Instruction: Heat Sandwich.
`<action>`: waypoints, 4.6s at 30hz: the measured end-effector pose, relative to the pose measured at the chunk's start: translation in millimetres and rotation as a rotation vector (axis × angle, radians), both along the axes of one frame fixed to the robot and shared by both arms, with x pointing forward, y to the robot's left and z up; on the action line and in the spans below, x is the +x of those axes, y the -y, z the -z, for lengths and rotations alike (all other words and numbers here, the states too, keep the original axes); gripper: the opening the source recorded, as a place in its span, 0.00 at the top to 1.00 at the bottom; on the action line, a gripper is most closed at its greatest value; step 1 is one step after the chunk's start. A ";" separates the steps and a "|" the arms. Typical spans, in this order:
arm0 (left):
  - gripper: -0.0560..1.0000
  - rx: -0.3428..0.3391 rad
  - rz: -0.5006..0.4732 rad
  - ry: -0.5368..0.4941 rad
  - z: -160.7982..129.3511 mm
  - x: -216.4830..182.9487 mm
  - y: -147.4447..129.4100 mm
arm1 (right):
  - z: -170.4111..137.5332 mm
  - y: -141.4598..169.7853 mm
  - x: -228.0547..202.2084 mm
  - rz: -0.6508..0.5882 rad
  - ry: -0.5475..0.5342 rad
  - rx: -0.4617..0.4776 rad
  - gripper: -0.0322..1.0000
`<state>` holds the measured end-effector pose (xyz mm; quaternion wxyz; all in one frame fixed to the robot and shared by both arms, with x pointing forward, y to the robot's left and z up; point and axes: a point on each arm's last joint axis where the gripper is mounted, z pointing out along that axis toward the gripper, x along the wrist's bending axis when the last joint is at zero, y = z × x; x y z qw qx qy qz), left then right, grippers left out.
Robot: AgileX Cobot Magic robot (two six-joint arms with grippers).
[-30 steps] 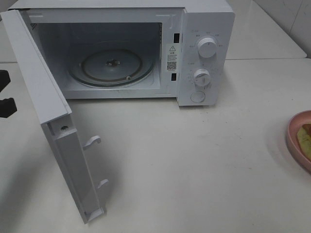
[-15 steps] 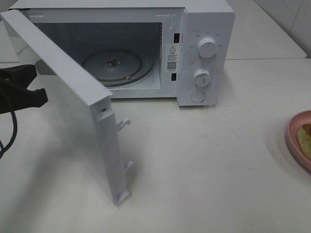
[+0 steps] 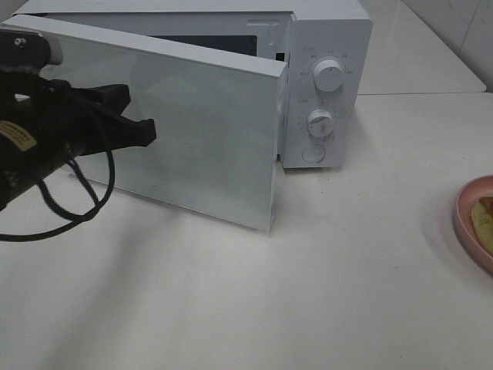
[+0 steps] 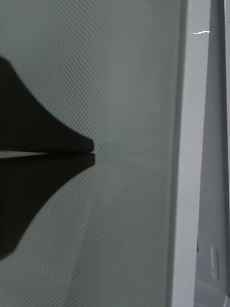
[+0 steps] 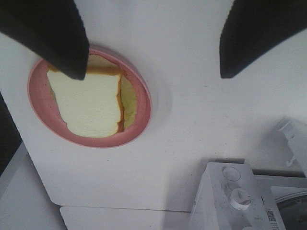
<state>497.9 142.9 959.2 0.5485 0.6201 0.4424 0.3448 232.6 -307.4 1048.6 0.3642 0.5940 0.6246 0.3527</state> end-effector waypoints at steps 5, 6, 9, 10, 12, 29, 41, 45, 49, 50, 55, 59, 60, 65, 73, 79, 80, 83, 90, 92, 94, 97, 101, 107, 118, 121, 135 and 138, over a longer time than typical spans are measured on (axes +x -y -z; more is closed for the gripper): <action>0.95 -0.006 -0.001 0.004 1.1 8.8 14.7 | 0.0 0.0 0.0 0.000 0.000 0.000 0.26; 0.95 -0.010 0.000 0.006 0.8 10.8 18.3 | 0.0 0.0 0.0 0.000 0.000 0.000 0.26; 0.95 -0.023 0.006 0.018 -1.0 19.3 30.3 | 0.0 0.0 0.0 0.000 0.000 0.000 0.26; 0.95 -0.023 0.006 0.018 -1.0 19.3 30.3 | 0.0 0.0 0.0 0.000 0.000 0.000 0.26; 0.95 -0.031 0.009 0.027 -2.4 23.7 35.7 | 0.0 0.0 0.0 0.000 0.000 0.000 0.26; 0.95 -0.051 0.067 0.023 -7.7 60.8 79.5 | 0.0 0.0 0.0 0.000 0.000 0.000 0.26; 0.95 -0.040 0.110 0.013 -6.8 77.6 101.8 | 0.0 0.0 0.0 0.000 0.000 0.001 0.26; 0.95 -0.034 0.121 0.014 -4.6 81.8 106.6 | 0.0 0.0 0.0 0.000 0.000 0.001 0.26; 0.95 -0.024 0.137 0.017 -1.4 83.1 111.6 | 0.0 0.0 0.0 0.000 0.000 0.001 0.26; 0.95 -0.025 0.140 0.019 -1.8 82.8 113.0 | 0.0 0.0 0.0 0.000 0.000 0.001 0.26; 0.95 -0.024 0.144 0.019 -1.2 82.2 114.3 | 0.0 0.0 0.0 0.000 0.000 0.001 0.26; 0.95 -0.024 0.144 0.019 -1.1 82.3 114.4 | 0.0 0.0 0.0 0.000 0.000 0.001 0.26; 0.95 -0.024 0.144 0.019 -1.1 82.3 114.4 | 0.0 0.0 0.0 0.000 0.000 0.001 0.26; 0.95 -0.023 0.144 0.018 -1.0 82.3 114.4 | 0.0 0.0 0.0 0.000 0.000 0.001 0.26; 0.95 -0.018 0.146 0.007 0.0 81.3 113.8 | 0.0 0.0 0.0 0.000 0.000 0.001 0.26; 0.95 -0.023 0.137 -0.056 -8.9 79.3 109.7 | 0.0 0.0 0.0 0.000 0.000 0.001 0.26; 0.95 -0.023 0.137 -0.056 -8.9 79.3 109.7 | 0.0 0.0 0.0 0.000 0.000 0.001 0.26; 0.95 -0.023 0.132 -0.095 -12.6 78.9 106.3 | 0.0 0.0 0.0 0.000 0.000 0.001 0.26; 0.95 -0.019 0.127 -0.180 -13.3 76.5 102.9 | 0.0 0.0 0.0 0.000 0.000 0.001 0.26; 0.95 -0.006 0.141 -0.212 -10.4 73.4 105.4 | 0.0 0.0 0.0 0.000 0.000 0.001 0.26; 0.95 0.008 0.159 -0.240 -7.8 69.0 109.5 | 0.0 0.0 0.0 0.000 0.000 0.001 0.26; 0.95 0.036 0.198 -0.296 -3.1 59.4 117.7 | 0.0 0.0 0.0 0.000 0.000 0.001 0.26; 0.95 0.059 0.224 -0.347 -2.8 52.8 120.2 | 0.0 0.0 0.0 0.000 0.000 0.001 0.26; 0.95 0.117 0.280 -0.490 -11.6 37.4 116.5 | 0.0 0.0 0.0 0.000 0.000 0.001 0.26; 0.77 0.247 0.356 -0.763 -3.7 13.4 108.8 | 0.0 0.0 0.0 0.000 0.000 0.001 0.26; 0.37 0.273 0.367 -0.831 -0.7 7.9 106.7 | 0.0 0.0 0.0 0.000 0.000 0.001 0.26; 0.02 0.440 0.427 -1.066 8.3 -13.5 94.6 | 0.0 0.0 0.0 0.000 0.000 0.001 0.26; 0.01 0.528 0.445 -1.130 8.9 -20.2 87.4 | 0.0 0.0 0.0 0.000 0.000 0.001 0.26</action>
